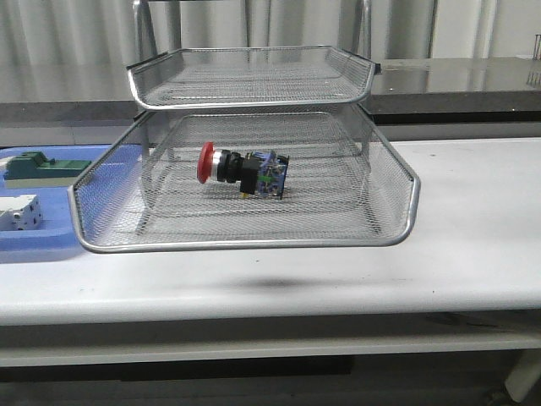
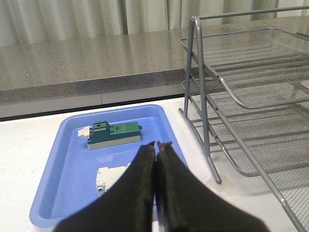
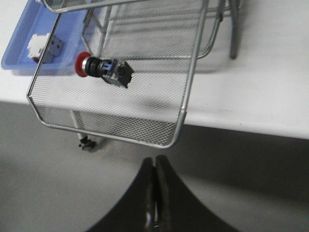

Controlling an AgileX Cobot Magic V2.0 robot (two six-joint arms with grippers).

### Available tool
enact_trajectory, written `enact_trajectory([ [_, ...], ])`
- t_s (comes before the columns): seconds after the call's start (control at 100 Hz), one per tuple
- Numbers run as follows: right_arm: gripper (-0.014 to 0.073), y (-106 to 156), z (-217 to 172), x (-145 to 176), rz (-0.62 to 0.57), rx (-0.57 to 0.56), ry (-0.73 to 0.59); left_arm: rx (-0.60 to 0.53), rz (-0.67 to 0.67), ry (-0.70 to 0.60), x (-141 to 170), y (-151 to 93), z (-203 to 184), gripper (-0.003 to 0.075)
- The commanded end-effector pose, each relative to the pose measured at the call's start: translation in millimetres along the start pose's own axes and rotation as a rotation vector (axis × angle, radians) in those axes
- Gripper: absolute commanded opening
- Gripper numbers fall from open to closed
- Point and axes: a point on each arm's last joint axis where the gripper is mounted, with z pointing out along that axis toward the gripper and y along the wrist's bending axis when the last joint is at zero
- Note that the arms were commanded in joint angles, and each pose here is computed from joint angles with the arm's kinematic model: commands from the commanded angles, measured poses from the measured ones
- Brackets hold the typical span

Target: Place button on rack with both arms

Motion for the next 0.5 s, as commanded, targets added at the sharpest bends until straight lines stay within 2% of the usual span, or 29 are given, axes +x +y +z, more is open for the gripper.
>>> enact_trajectory([
  [0.0, -0.0068, 8.7, 10.2, -14.3, -0.011, -0.072, -0.036, -0.04, -0.008, -0.068, -13.1, 4.0, 1.2, -0.002],
  [0.22, -0.0068, 19.1, 58.0, -8.5, -0.03, -0.123, 0.104, -0.04, -0.008, -0.068, -13.1, 4.0, 1.2, -0.002],
  [0.49, -0.0067, 40.4, 104.3, 5.9, -0.09, -0.145, 0.174, -0.04, -0.008, -0.068, -13.1, 4.0, 1.2, -0.002],
])
